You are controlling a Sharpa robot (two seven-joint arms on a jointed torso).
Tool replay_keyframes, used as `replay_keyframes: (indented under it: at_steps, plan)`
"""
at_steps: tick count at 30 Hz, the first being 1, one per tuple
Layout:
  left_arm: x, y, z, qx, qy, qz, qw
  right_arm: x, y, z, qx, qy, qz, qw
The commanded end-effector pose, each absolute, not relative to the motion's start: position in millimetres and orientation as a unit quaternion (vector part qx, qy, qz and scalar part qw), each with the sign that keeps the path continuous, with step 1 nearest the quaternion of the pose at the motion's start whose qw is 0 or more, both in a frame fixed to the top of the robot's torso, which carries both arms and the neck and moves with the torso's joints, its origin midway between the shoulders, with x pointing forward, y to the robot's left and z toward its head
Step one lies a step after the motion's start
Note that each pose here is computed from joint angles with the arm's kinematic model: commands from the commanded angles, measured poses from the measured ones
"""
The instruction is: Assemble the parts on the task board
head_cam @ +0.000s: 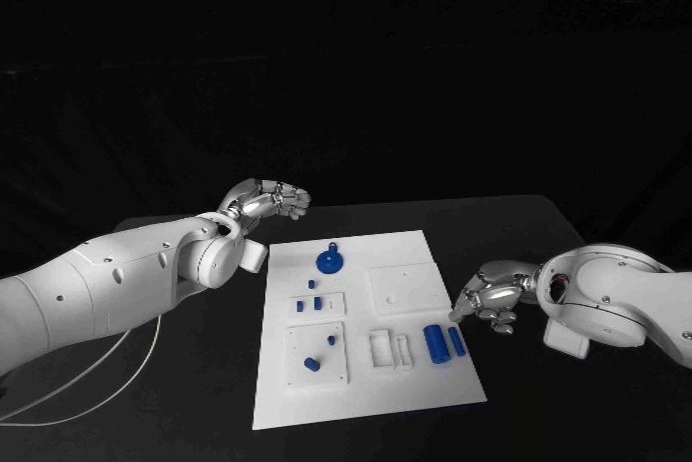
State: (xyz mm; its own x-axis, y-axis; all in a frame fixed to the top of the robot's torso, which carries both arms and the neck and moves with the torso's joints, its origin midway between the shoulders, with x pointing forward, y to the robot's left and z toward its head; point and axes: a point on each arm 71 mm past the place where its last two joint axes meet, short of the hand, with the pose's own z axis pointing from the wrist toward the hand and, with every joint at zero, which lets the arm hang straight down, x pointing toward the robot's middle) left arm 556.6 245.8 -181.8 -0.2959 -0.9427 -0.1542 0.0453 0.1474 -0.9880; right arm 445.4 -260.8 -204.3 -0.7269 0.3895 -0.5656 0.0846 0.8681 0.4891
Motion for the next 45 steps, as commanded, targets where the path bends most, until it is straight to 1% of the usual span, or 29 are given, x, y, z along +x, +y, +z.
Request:
replay_keyframes:
  at_steps: [1,4,10,19,23,27,31,35,39,45]
  plan:
    - [553.5,243.8,-179.4,-0.359,0.598,-0.558,0.450,438.7,-260.3,-209.0,0.087,0.923,0.171,0.335]
    - [552.6,244.8,-179.2,-0.356,0.600,-0.554,0.455,435.3,-258.2,-212.0,0.067,0.923,0.161,0.343]
    - [551.3,248.8,-179.3,-0.360,0.600,-0.549,0.458,436.8,-248.4,-217.4,0.061,0.923,0.167,0.342]
    - [551.0,245.0,-179.5,-0.360,0.601,-0.550,0.455,438.0,-229.3,-222.0,0.048,0.922,0.176,0.340]
    - [551.4,244.7,-179.9,-0.362,0.602,-0.546,0.456,440.5,-226.9,-226.4,0.039,0.926,0.162,0.338]
    - [551.2,244.9,-179.9,-0.362,0.602,-0.546,0.456,441.6,-228.5,-230.7,0.020,0.927,0.140,0.346]
    - [551.2,246.0,-179.9,-0.363,0.602,-0.545,0.456,440.8,-224.7,-234.8,0.015,0.927,0.138,0.348]
    - [551.1,246.3,-180.0,-0.363,0.603,-0.546,0.455,438.5,-214.5,-238.1,0.014,0.926,0.145,0.348]
    - [551.1,245.3,-180.2,-0.363,0.604,-0.546,0.453,435.8,-196.5,-238.9,0.024,0.921,0.167,0.350]
    - [551.3,245.8,-180.9,-0.365,0.607,-0.542,0.452,432.3,-184.6,-239.0,0.015,0.919,0.176,0.353]
